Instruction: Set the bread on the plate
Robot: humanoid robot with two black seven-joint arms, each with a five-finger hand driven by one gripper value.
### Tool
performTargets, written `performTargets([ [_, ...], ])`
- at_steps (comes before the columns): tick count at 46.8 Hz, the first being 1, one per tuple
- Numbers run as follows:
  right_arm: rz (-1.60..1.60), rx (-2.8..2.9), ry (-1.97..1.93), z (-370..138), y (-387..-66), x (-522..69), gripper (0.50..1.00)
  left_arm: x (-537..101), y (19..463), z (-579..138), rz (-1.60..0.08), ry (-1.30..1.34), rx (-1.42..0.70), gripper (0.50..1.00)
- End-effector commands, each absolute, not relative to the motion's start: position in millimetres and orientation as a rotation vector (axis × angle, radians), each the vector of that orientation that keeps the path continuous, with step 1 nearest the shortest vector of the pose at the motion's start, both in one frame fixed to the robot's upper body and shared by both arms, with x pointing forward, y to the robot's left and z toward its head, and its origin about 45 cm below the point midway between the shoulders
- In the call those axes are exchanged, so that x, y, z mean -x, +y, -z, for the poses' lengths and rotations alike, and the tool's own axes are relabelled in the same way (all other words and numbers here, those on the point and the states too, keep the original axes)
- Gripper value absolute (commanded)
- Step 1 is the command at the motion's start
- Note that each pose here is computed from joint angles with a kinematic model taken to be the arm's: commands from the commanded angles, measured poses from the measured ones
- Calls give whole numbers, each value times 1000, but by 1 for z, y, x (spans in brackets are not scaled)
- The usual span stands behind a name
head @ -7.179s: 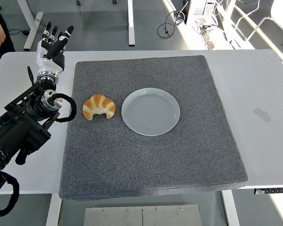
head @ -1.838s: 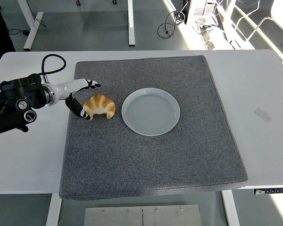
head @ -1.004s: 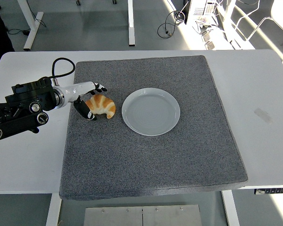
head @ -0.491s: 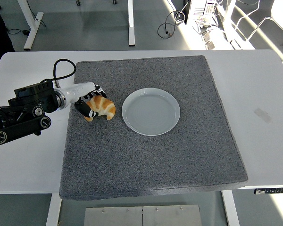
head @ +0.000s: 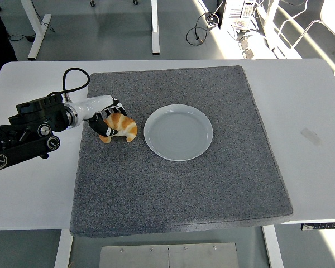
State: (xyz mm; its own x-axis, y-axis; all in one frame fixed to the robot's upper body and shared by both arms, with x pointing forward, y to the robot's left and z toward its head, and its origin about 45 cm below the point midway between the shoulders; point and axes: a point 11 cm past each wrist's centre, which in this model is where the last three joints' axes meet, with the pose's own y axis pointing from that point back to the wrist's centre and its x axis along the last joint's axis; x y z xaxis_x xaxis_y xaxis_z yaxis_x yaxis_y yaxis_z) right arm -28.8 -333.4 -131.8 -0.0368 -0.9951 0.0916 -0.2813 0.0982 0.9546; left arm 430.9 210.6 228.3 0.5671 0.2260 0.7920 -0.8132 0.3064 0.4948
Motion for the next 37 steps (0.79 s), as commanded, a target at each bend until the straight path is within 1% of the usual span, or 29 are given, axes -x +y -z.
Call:
performTargets([
  [1, 1005, -1330, -1479, 132, -333, 29, 1000, -436, 210, -239, -787, -680, -1017, 500],
  [10, 1005, -1330, -1479, 132, -333, 29, 1000, -445, 212, -261, -828, -703, -985, 500],
  [21, 1005, -1330, -1479, 132, -333, 29, 1000, -449, 197, -280, -835, -732, -935, 500],
  [37, 1005, -1330, -1479, 132, -333, 29, 1000, -442, 146, -278, -757, -749, -865, 500],
])
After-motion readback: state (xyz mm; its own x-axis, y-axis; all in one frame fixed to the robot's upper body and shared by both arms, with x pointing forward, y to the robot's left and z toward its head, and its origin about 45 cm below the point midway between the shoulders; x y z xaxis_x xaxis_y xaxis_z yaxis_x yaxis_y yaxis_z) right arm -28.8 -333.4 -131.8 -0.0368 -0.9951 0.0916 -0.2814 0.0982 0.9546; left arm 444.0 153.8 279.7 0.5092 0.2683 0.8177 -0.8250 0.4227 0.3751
